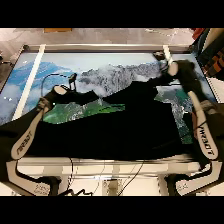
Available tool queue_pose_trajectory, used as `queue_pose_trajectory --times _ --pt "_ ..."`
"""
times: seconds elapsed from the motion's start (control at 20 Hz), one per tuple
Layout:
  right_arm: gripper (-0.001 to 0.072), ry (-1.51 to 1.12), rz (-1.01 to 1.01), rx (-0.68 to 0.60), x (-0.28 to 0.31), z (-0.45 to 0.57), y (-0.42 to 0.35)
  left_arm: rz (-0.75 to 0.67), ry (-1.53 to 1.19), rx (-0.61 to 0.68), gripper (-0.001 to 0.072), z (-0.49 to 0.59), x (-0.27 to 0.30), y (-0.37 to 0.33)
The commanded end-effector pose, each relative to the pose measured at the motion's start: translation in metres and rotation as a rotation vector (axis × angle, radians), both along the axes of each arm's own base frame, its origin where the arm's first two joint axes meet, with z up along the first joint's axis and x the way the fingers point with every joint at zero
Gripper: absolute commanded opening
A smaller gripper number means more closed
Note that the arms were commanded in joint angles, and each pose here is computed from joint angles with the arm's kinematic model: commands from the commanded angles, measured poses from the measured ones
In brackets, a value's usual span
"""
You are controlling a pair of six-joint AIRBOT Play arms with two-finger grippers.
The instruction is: Fold the clothes and pants, and hang the long-sleeved shirts on hangers.
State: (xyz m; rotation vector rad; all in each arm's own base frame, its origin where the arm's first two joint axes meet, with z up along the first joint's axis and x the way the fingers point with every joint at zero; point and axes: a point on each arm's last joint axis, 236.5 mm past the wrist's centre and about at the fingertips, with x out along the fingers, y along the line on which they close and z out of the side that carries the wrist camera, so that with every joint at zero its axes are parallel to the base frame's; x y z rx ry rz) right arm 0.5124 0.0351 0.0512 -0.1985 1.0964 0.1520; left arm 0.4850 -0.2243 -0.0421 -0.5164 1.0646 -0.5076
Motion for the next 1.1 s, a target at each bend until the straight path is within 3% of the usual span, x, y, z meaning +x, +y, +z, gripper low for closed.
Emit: queue_pose_trajectory --times 0.0,0.05,0.15,0.65,0.8,0.95,1.05 --pt "0.0526 0.016 -0.141 0.042 -0.023 0.027 -0.063 -0.010 -0.018 -0.063 0.0696 -0.008 0.014 -0.045" --pt "0.0526 0.011 -0.166 0.040 -0.029 0.036 -0.075 -0.022 -0.019 -0.065 0.0694 -0.011 0.017 -0.052" --pt "0.0526 -0.005 -0.203 0.040 -0.038 0.050 -0.092 -0.033 -0.019 -0.066 0.0618 -0.017 0.022 -0.060" --pt "0.0526 -0.055 -0.219 0.036 -0.046 0.075 -0.101 -0.082 0.034 -0.035 0.0617 -0.032 0.011 -0.051" --pt "0.0526 -0.051 -0.219 0.038 -0.047 0.075 -0.100 -0.060 0.002 -0.018 0.0545 -0.039 0.017 -0.060" --pt "0.0526 -0.035 -0.219 0.037 -0.051 0.073 -0.100 -0.022 -0.047 0.001 0.0527 -0.041 0.028 -0.064" --pt "0.0526 -0.033 -0.218 0.037 -0.051 0.073 -0.100 -0.005 -0.067 0.009 0.0463 -0.042 0.033 -0.066"
